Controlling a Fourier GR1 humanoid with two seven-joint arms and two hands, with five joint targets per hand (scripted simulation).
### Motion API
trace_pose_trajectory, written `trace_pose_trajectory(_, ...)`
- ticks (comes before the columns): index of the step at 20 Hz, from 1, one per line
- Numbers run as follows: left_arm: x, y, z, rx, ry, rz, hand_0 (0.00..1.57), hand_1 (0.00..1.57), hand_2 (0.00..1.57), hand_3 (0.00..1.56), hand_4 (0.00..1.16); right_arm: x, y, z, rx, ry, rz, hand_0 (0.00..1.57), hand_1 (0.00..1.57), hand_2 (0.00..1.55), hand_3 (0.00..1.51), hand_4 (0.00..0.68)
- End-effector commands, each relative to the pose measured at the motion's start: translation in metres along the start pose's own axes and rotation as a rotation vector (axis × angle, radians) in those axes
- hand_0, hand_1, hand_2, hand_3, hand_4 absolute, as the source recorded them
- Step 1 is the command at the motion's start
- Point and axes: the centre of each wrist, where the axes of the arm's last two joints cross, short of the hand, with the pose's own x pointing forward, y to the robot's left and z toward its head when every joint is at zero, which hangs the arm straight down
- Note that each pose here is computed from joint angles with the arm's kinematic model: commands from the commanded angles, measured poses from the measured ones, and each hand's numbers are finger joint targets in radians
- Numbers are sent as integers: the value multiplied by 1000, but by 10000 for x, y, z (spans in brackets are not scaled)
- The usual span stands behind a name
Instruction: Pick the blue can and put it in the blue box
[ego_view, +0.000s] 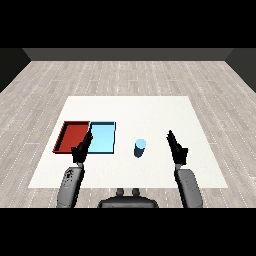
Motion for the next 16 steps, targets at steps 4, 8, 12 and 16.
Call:
trace_pose_trajectory(4, -93, 34, 117, 66, 29, 35, 0, 0, 0, 0, 0, -67, 599, 123, -15, 76, -27, 0, 0, 0, 0, 0)
trace_pose_trajectory(8, 104, 64, 139, 141, -300, 79, 0, 0, 0, 0, 0, 164, 846, 94, 102, -208, -176, 0, 0, 0, 0, 0)
trace_pose_trajectory(12, -81, -92, 96, 125, -318, 95, 0, 0, 0, 0, 0, 17, 942, 6, 121, -269, -183, 0, 0, 0, 0, 0)
trace_pose_trajectory(16, -78, 209, 12, 138, -357, 76, 0, 0, 0, 0, 0, 12, 1026, 261, 124, -263, -183, 0, 0, 0, 0, 0)
